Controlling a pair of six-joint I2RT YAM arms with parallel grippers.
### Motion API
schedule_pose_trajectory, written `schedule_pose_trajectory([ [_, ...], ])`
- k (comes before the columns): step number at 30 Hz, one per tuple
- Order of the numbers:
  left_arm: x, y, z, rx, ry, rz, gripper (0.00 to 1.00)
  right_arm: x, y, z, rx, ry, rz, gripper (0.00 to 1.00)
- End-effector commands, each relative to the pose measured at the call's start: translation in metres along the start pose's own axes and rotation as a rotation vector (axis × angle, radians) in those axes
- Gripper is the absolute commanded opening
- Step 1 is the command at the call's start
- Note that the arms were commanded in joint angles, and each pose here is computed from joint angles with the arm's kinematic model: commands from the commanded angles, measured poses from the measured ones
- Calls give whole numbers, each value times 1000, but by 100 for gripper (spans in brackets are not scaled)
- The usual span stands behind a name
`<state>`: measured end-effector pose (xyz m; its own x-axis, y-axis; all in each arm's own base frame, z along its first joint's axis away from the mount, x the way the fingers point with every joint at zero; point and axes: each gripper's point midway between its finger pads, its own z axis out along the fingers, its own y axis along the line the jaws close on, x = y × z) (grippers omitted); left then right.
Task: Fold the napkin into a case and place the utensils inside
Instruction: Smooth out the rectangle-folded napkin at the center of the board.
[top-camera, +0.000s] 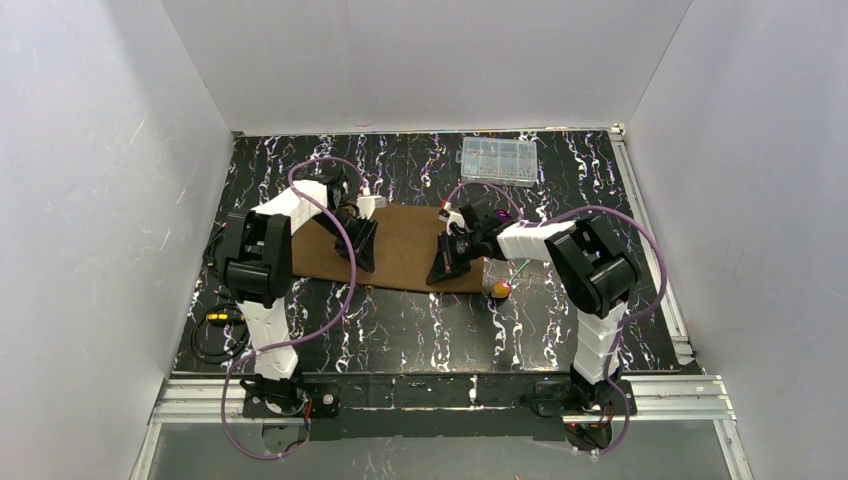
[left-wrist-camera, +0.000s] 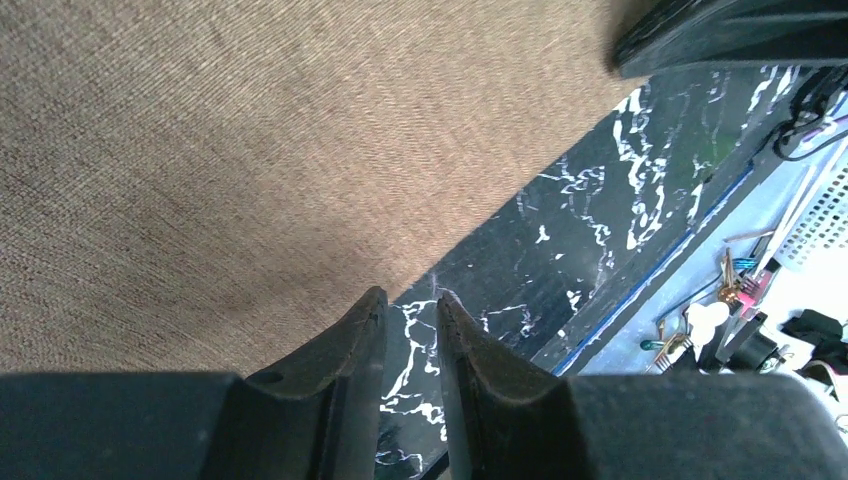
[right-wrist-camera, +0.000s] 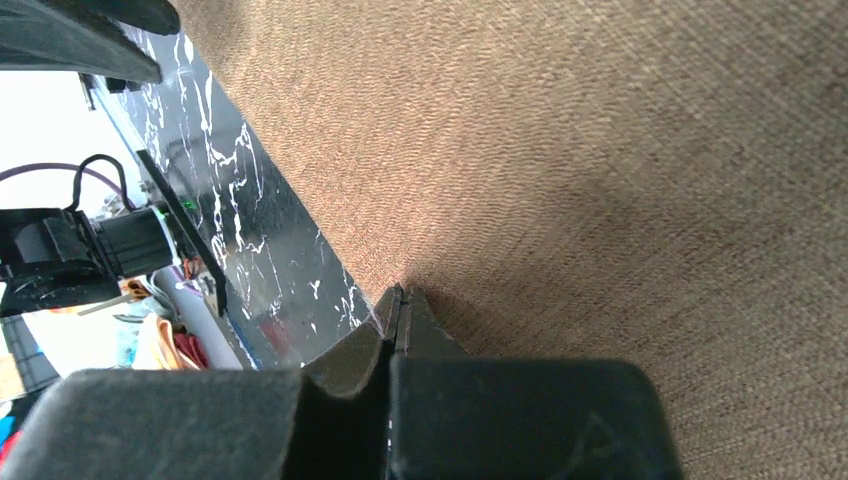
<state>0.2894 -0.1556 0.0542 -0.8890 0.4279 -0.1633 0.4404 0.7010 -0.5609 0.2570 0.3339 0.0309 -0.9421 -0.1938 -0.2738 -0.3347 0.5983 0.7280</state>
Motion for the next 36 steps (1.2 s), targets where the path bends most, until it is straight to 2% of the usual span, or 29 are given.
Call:
schedule_pose_trajectory([
  [1, 11, 10, 6, -16, 27, -8, 22, -1, -6, 1, -44, 9, 58, 1],
  [8, 28, 44, 21, -134, 83, 27, 18, 14, -36, -6, 17, 62, 99, 1],
  [14, 30, 58, 21, -197, 104, 27, 11, 23, -45, -24, 47, 108, 84, 1],
  [18, 29, 64, 18, -230, 110, 34, 3, 27, -42, -32, 55, 121, 68, 1],
  [23, 30, 66, 16, -248, 114, 39, 2, 40, -58, -46, 142, 160, 66, 1],
  [36, 26, 70, 13, -268, 120, 58, 1, 50, -108, -98, 380, 123, 147, 1],
])
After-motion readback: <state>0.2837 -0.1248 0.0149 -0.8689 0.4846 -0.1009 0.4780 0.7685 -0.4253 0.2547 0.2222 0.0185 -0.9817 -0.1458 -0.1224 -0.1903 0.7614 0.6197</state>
